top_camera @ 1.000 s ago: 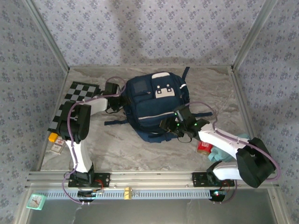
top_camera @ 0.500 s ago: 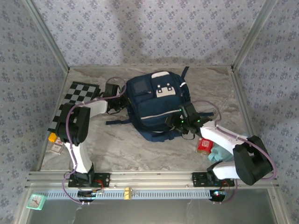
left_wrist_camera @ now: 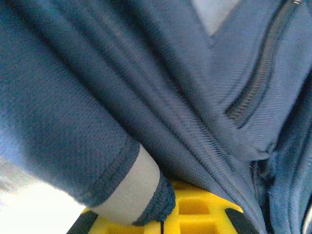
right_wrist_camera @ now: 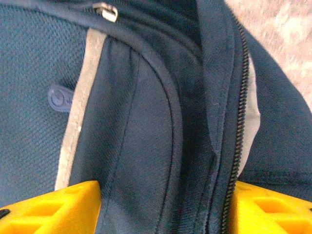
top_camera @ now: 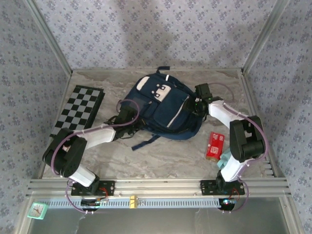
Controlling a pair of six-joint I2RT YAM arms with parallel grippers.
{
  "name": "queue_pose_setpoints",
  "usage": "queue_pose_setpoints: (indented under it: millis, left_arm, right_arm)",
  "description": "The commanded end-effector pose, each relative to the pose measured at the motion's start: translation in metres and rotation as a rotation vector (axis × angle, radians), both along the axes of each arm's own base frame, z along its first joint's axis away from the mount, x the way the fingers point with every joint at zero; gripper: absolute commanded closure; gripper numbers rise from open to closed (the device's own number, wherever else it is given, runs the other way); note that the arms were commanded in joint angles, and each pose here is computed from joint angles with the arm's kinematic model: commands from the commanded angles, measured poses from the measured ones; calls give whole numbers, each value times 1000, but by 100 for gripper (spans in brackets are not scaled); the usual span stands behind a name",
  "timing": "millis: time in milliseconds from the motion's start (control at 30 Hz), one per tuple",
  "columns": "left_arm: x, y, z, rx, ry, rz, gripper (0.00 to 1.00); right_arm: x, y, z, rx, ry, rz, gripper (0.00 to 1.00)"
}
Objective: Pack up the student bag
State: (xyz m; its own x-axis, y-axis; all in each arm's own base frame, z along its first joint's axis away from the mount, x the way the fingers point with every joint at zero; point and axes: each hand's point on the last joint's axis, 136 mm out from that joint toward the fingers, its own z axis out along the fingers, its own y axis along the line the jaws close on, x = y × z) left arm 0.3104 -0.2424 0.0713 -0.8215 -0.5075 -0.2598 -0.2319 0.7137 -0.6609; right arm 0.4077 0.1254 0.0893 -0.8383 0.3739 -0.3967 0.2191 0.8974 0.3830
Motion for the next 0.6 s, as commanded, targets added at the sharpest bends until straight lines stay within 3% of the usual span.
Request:
queue_pose_setpoints:
  millis: [0, 233, 400, 567]
  left_arm:
    - [-5, -12, 25, -68, -28, 38, 100]
    - [0, -22, 42, -95, -55, 32, 100]
    - [-3, -35, 56, -121, -77, 24, 100]
    - [-6, -46, 61, -151, -78, 11, 100]
  right_arm:
    - [-4, 3, 17, -80, -21, 78, 33]
    - [-68, -3, 35, -161, -2, 119, 26]
    - [-127, 39, 49, -32, -4, 226, 26]
    - [-170, 69, 48, -116, -4, 303, 27]
